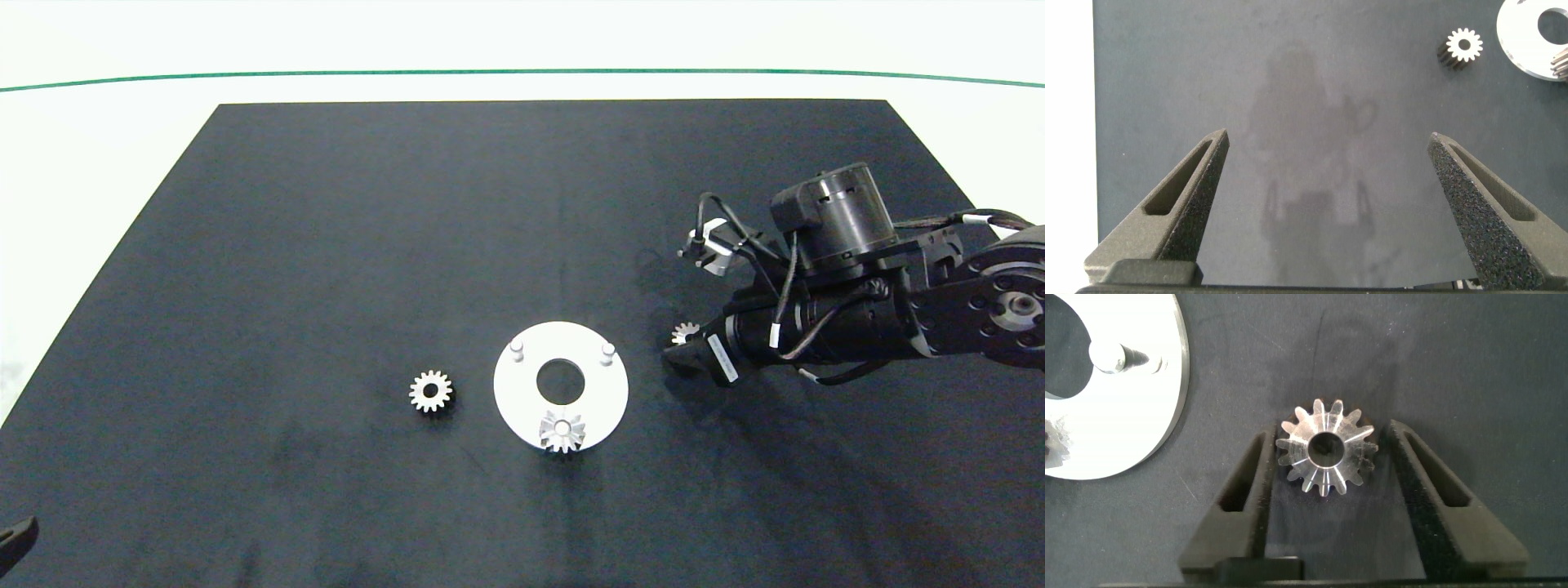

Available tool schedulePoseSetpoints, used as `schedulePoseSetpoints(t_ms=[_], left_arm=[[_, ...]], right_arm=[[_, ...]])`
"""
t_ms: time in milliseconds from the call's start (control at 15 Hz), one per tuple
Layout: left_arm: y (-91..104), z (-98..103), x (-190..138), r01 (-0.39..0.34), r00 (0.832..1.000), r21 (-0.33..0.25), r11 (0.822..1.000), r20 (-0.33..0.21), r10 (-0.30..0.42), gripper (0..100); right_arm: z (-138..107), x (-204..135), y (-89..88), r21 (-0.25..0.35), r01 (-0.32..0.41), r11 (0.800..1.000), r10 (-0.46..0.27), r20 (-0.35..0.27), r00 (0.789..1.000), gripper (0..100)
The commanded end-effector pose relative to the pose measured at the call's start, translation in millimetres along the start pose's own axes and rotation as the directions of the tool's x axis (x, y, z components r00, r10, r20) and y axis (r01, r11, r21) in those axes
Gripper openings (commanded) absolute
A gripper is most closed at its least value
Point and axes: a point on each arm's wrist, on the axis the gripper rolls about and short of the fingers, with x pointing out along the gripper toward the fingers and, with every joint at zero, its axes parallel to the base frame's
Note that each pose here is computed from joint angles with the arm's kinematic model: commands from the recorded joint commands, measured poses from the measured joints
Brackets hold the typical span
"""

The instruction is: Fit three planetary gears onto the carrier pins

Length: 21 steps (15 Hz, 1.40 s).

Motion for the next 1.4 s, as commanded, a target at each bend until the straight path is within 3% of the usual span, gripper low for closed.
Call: schedulePoseSetpoints(t_ms=[67, 1400], left_arm=[[0.0, -0.1, 0.0, 0.0, 1.0, 0.0, 1.0, -0.002, 0.0, 100], [0.0, 0.3, -1.5, -0.003, 1.0, 0.0, 1.0, 0.006, 0.003, 100]], right_arm=[[-0.9, 1.1, 0.3, -0.002, -0.002, 1.0, 0.002, -0.005, 1.0, 47], [-1.2, 0.7, 0.9, -0.003, -0.002, 1.0, 0.002, -0.007, 1.0, 8]])
